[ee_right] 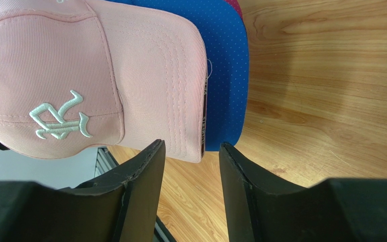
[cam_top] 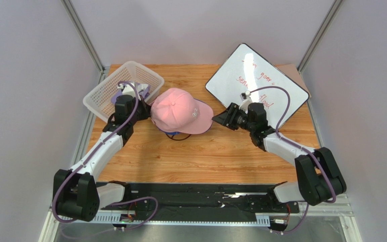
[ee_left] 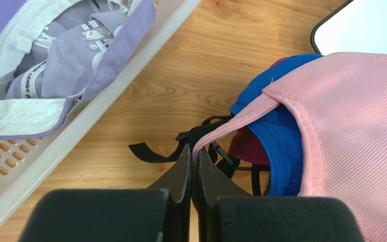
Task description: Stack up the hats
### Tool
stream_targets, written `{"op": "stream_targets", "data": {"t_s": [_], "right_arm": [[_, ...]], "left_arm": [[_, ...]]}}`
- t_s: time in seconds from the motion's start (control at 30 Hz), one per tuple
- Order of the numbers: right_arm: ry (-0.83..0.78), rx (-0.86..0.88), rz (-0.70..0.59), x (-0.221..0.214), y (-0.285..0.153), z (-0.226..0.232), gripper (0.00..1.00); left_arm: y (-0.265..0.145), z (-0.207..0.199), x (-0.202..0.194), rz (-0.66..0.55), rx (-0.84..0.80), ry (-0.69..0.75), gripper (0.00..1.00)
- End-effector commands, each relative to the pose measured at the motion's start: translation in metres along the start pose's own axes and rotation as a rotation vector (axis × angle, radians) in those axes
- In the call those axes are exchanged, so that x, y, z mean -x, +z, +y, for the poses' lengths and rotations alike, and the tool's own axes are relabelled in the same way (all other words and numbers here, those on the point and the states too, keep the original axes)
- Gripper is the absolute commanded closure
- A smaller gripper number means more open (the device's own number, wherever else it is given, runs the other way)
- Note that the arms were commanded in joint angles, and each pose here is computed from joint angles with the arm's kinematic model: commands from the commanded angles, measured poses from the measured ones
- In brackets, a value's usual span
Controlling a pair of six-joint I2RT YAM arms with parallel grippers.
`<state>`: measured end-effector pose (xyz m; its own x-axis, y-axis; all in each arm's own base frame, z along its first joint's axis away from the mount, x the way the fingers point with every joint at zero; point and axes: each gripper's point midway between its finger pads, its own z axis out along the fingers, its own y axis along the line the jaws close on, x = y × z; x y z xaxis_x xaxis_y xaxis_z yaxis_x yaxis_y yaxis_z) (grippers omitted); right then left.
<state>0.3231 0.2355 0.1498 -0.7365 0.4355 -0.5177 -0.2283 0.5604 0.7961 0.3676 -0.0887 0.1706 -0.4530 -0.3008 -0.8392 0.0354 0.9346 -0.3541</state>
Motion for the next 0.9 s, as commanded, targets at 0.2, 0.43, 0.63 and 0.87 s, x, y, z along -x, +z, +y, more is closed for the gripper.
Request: {"op": "stream_targets", "data": {"t_s": [0.2,0.43,0.63,0.87], "right_arm": [[-0.053,0.119,-0.041,0.021,0.016,0.019,0.48],[-0.078,0.206,-0.032,0.022,0.024,0.027,0.52],[-0.050,0.273,-0.026,0.022,0.029,0.030,0.72],[0.049,0.187,-0.034,0.026,0.039,-0.003,1.00]], "left_arm": [[0.007,-0.001,0.012,-0.027,-0.006,0.010,1.00],[0.007,-0.002,0.012,-0.025,-0.013,0.014,1.00],[0.008,-0.003,0.015,-0.032,-0.016,0.018,1.00],[0.013,0.003,0.010,-0.007,0.012,0.033,1.00]]}}
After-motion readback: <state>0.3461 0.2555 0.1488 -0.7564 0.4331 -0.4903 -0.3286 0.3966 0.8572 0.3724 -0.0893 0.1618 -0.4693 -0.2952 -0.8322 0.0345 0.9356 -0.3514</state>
